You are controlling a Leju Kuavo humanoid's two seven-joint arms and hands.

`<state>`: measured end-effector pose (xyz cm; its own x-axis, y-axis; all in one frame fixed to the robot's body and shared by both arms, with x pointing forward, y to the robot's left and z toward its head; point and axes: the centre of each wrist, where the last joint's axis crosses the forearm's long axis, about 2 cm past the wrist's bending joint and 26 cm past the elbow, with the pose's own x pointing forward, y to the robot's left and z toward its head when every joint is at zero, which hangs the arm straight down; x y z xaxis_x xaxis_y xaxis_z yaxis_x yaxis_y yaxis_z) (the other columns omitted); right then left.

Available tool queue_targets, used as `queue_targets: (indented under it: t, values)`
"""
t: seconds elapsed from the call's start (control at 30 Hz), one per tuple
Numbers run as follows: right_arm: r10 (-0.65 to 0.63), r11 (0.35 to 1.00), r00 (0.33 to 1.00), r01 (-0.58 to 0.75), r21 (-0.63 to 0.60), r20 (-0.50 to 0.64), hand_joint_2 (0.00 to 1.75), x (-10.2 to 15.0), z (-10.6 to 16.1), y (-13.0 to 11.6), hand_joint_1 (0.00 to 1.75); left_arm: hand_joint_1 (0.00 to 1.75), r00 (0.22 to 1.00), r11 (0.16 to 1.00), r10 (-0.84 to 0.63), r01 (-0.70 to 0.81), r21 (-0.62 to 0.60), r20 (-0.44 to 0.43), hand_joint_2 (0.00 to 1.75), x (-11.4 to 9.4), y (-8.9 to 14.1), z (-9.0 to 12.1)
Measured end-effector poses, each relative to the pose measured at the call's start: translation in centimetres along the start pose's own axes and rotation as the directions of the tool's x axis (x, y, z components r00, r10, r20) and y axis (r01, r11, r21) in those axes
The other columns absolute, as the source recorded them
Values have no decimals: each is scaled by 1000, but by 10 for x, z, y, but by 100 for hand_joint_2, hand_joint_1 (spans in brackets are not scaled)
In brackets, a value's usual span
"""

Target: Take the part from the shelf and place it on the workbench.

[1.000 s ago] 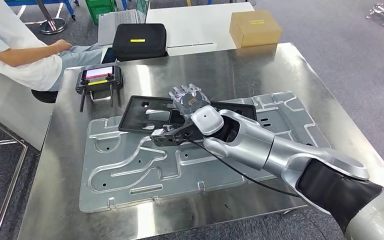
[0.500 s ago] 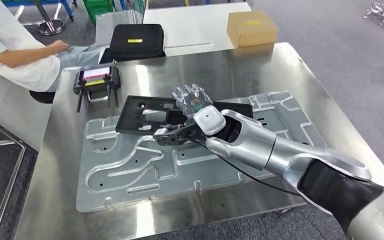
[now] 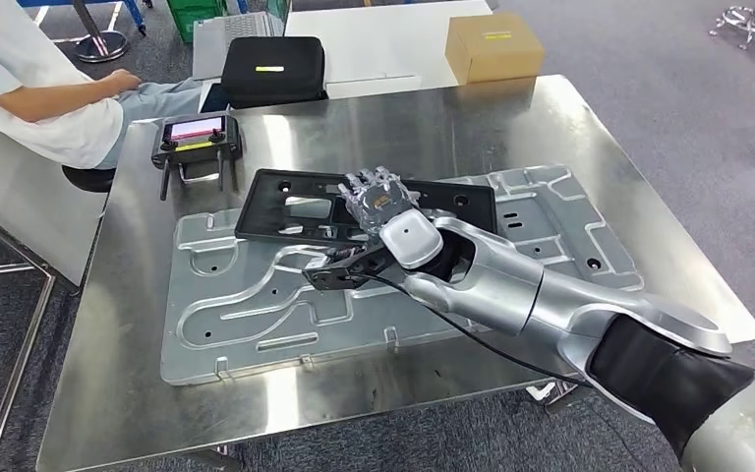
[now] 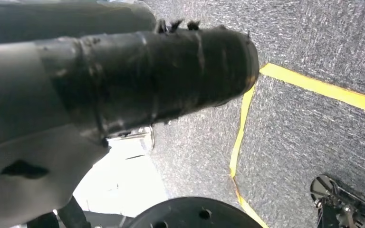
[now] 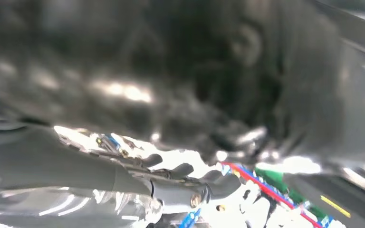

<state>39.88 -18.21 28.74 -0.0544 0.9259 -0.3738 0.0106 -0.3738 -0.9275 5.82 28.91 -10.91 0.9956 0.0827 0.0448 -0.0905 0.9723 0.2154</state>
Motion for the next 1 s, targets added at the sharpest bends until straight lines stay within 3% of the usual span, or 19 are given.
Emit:
queue_targets:
  t: [0.4,1.0]
  values:
    - [24,1000,1000,-23,11,-19,0,-7,3,3,0,0,1000,1000,0,0,2,-2,0,0,0,0]
    - [18,1000,997,-20,-23,-81,0,-35,9,-14,0,0,1000,1000,1,-1,1,7,0,2,1,0]
